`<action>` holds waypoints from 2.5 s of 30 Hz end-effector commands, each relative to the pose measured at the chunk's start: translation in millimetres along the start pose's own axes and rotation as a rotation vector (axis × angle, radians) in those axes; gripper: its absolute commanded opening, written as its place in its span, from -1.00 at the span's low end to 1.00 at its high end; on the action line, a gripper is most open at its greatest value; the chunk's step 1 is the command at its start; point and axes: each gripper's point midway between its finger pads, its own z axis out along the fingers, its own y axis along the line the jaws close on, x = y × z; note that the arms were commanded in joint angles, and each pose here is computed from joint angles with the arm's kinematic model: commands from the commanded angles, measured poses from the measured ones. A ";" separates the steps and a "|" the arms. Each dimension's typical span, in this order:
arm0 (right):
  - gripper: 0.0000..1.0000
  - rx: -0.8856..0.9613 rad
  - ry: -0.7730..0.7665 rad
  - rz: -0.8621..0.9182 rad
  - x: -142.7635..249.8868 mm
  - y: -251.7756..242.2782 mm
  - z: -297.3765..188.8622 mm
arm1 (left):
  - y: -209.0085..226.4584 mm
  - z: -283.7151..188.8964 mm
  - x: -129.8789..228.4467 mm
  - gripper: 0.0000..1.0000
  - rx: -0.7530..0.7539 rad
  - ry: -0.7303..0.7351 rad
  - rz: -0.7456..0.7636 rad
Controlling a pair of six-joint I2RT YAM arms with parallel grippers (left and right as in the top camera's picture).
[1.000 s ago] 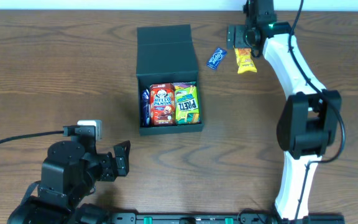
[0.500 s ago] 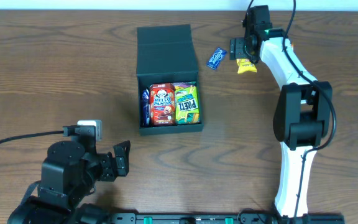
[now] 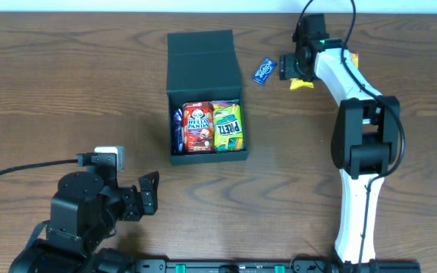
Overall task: Pack container
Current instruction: 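Grasp the yellow snack packet with the right gripper, then carry the yellow packet into the black box beside the Pretz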
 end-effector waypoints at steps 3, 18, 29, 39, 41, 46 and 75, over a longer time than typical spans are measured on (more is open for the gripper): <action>0.29 -0.001 0.013 0.004 2.6 -3.2 7.6 | -0.4 -1.2 -1.1 0.90 0.001 -0.005 0.007; -0.30 -0.015 -0.001 0.044 -4.0 0.0 -9.9 | -0.4 -1.1 -1.1 0.90 0.001 -0.004 0.007; -0.35 -0.075 -0.124 0.015 -33.5 23.2 -122.5 | -0.4 -1.2 -1.1 0.90 0.001 -0.005 0.007; -0.49 -0.272 -0.049 0.016 -2.5 95.7 -179.7 | -0.4 -1.1 -1.1 0.90 0.001 -0.004 0.007; -0.54 -0.278 -0.001 0.002 12.8 109.8 -180.1 | -0.4 -1.1 -1.1 0.91 0.001 -0.004 0.007; -0.54 -0.298 0.053 -0.074 38.2 146.6 -185.2 | -0.4 -1.2 -1.1 0.90 0.001 -0.005 0.007; -0.11 -0.184 0.181 -0.050 141.6 210.9 -134.8 | -0.4 -1.1 -1.1 0.90 0.001 -0.004 0.007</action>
